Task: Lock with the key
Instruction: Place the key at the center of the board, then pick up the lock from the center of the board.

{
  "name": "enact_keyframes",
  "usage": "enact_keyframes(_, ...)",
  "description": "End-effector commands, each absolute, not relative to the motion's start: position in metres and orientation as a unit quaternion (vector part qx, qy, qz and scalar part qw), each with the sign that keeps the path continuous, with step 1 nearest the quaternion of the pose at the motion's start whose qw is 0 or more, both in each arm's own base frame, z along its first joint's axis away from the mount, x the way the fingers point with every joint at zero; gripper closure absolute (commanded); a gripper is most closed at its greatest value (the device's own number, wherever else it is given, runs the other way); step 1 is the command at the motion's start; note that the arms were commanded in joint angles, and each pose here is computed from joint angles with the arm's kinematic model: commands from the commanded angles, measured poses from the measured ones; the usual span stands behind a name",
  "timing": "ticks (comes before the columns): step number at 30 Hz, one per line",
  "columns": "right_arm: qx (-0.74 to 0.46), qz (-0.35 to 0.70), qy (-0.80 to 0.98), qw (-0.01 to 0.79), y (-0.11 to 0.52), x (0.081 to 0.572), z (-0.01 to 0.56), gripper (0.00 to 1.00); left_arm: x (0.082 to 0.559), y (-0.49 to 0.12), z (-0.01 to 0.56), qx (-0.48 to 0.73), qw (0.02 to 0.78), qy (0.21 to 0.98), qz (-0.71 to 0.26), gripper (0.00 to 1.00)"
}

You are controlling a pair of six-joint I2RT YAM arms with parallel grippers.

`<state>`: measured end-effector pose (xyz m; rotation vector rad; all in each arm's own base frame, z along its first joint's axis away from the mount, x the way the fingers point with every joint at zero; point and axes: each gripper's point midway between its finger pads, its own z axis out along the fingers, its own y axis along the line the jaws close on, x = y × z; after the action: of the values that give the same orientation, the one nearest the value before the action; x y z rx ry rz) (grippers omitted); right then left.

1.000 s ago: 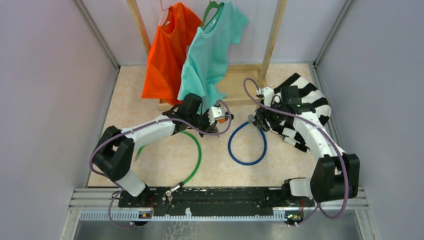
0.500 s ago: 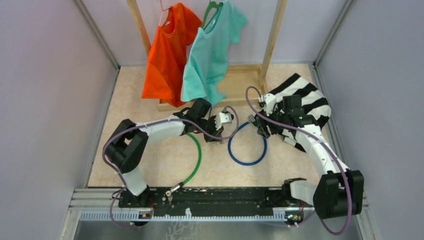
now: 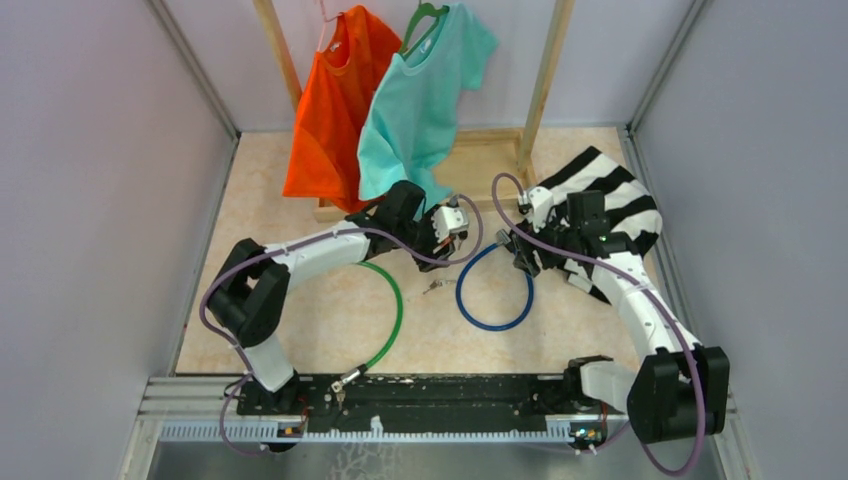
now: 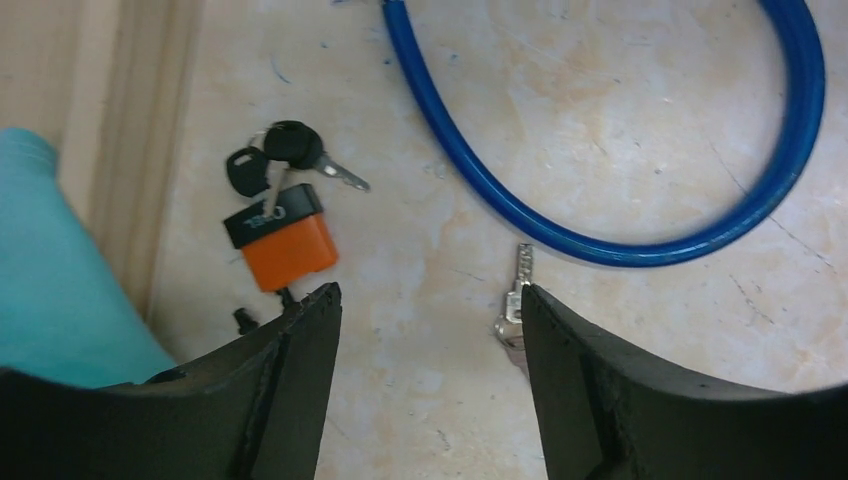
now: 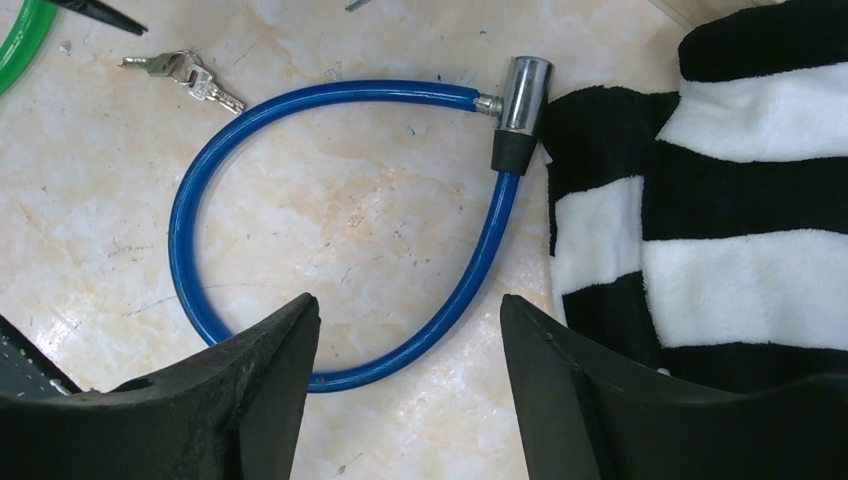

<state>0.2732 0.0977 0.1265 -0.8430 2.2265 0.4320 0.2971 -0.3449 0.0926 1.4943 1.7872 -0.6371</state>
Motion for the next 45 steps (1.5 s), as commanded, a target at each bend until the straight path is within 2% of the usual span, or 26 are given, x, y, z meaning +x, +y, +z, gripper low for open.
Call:
enact_keyframes(1,-0.335,0.152,0.834,0.411,0.098,0.280,0.152,0.32,0.322,-0.348,0.106,0.569,0.385,0.698,-0.205,0.26)
enact_keyframes(10,-0.329,0.127,0.830,0.431,0.091,0.283,0.160,0.29,0.356,-0.355,0.093,0.526,0.372,0.743,-0.181,0.10)
enact_keyframes(21,-0.332,0.133,0.833,0.423,0.092,0.282,0.154,0.29,0.384,-0.344,0.058,0.500,0.339,0.783,-0.148,0.07)
enact_keyframes(26,-0.333,0.135,0.833,0.420,0.093,0.281,0.153,0.29,0.388,-0.344,0.046,0.499,0.329,0.788,-0.146,0.07)
enact_keyframes(40,-0.332,0.133,0.834,0.419,0.092,0.281,0.152,0.29,0.388,-0.344,0.026,0.499,0.315,0.793,-0.153,0.17)
enact_keyframes(45,-0.325,0.127,0.836,0.423,0.090,0.284,0.153,0.29,0.386,-0.342,0.017,0.503,0.308,0.794,-0.150,0.25)
